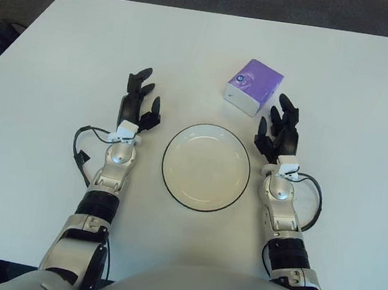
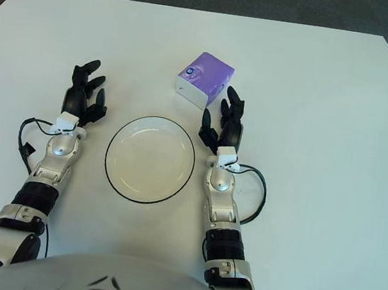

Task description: Put the tissue paper into the plate.

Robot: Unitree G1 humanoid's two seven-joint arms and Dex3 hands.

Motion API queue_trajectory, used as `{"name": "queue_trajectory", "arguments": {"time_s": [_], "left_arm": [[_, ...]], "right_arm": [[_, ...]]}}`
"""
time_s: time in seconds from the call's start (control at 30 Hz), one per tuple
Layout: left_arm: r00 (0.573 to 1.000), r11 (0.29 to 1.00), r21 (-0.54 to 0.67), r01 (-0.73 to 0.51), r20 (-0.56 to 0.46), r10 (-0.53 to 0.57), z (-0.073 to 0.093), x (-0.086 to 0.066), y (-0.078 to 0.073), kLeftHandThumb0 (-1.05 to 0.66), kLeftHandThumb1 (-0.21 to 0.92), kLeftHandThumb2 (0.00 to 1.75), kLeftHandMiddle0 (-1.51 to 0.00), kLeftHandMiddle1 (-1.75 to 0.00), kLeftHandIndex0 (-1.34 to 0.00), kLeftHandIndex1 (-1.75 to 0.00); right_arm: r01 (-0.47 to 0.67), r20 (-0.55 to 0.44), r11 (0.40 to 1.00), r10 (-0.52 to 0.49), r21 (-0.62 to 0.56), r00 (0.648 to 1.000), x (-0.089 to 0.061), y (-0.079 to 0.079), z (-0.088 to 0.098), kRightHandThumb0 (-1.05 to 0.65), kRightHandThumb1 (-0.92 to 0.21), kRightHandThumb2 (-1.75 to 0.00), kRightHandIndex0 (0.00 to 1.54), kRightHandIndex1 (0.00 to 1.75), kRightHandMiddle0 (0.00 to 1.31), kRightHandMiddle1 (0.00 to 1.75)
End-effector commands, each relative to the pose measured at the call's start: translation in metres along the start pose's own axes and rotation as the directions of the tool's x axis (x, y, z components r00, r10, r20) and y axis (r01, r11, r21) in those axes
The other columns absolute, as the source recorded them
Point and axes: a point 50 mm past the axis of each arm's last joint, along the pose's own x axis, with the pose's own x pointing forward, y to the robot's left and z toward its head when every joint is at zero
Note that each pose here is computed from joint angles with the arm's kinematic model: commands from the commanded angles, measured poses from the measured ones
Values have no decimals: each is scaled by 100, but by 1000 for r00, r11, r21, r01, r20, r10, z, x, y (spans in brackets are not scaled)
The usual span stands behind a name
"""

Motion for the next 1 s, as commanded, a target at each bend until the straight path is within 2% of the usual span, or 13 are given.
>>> {"name": "queue_trajectory", "arguments": {"time_s": [0.0,0.97], "left_arm": [[962,1000,-11,23,-274,-25,-54,-64,-12,-65,92,75,-25,-57,0,-78],[959,1000,0,22,-283,-21,-55,-65,-12,-65,92,78,-27,-58,0,-84]], "right_arm": [[6,-208,998,-18,-56,978,-25,-9,-38,-65,-92,-59,31,0,0,46],[11,-204,999,-21,-54,979,-26,-10,-38,-64,-92,-58,33,1,0,48]]}}
